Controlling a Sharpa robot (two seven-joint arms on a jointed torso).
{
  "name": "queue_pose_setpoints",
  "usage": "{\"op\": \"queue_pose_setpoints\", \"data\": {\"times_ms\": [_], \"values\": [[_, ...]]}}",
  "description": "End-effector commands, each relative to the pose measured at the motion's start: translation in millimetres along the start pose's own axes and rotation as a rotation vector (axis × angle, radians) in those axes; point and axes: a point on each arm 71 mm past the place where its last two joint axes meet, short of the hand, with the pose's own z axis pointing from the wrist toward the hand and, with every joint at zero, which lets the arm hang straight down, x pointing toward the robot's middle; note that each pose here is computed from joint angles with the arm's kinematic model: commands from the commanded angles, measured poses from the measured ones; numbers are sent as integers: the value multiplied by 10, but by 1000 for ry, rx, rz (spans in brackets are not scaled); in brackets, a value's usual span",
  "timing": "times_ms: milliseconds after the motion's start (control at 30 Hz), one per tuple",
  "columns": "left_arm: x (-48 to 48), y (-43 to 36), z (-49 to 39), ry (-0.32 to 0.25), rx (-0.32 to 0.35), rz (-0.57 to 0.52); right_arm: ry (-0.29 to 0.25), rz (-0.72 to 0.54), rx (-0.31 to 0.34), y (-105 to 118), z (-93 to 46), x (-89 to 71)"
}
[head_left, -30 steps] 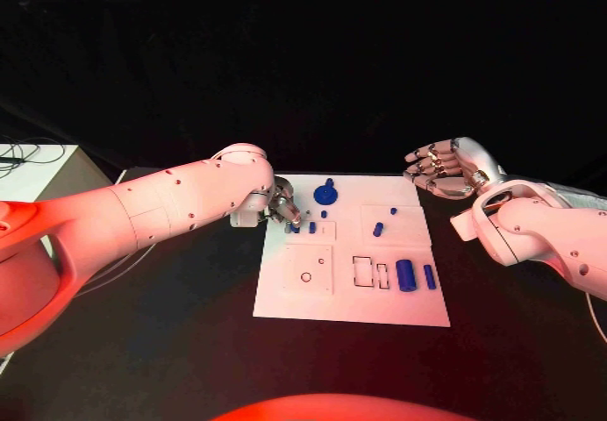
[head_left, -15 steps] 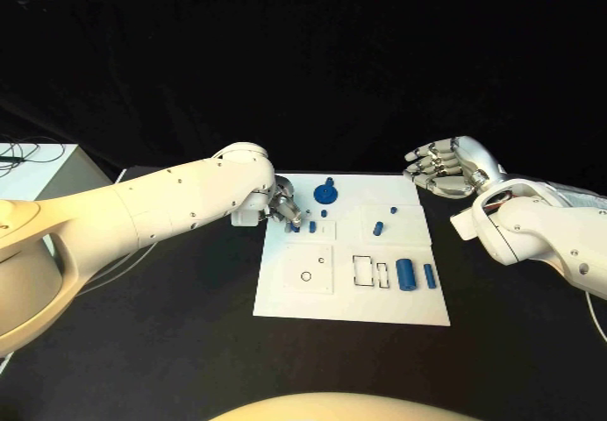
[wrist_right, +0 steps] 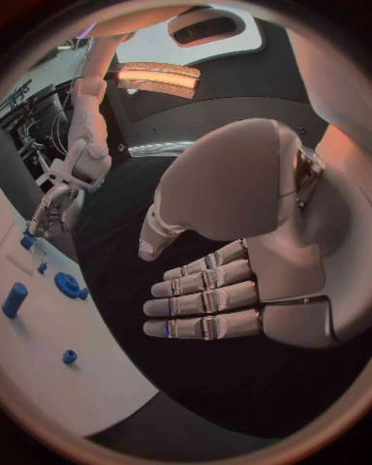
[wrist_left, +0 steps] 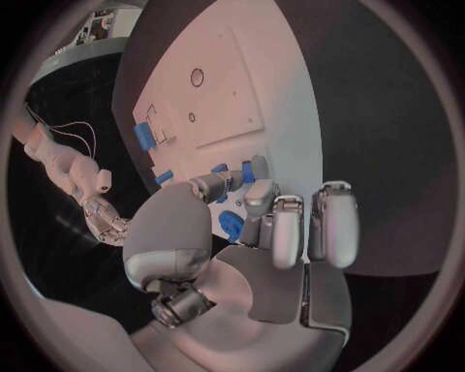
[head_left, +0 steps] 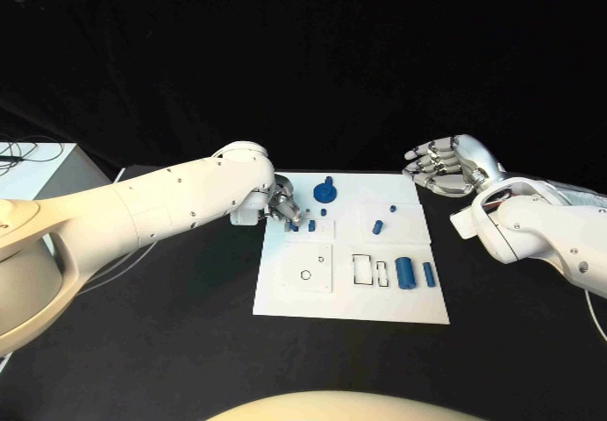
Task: Assemble the parts on the task board
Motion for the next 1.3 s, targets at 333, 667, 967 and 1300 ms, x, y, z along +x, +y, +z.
{"op": "queue_pose_setpoints", "data": {"times_ms": [333,667,967,1300], "values": [[117,-50,44,46,12,21,12,2,-11,13,-3,11],[132,-62,53,44,14,21,12,2,-11,13,-5,11],[141,-45,67,35,8,22,11,2,-11,12,-8,7],[109,31,63,-9,-16,39,10,1,-10,9,-10,2]]}}
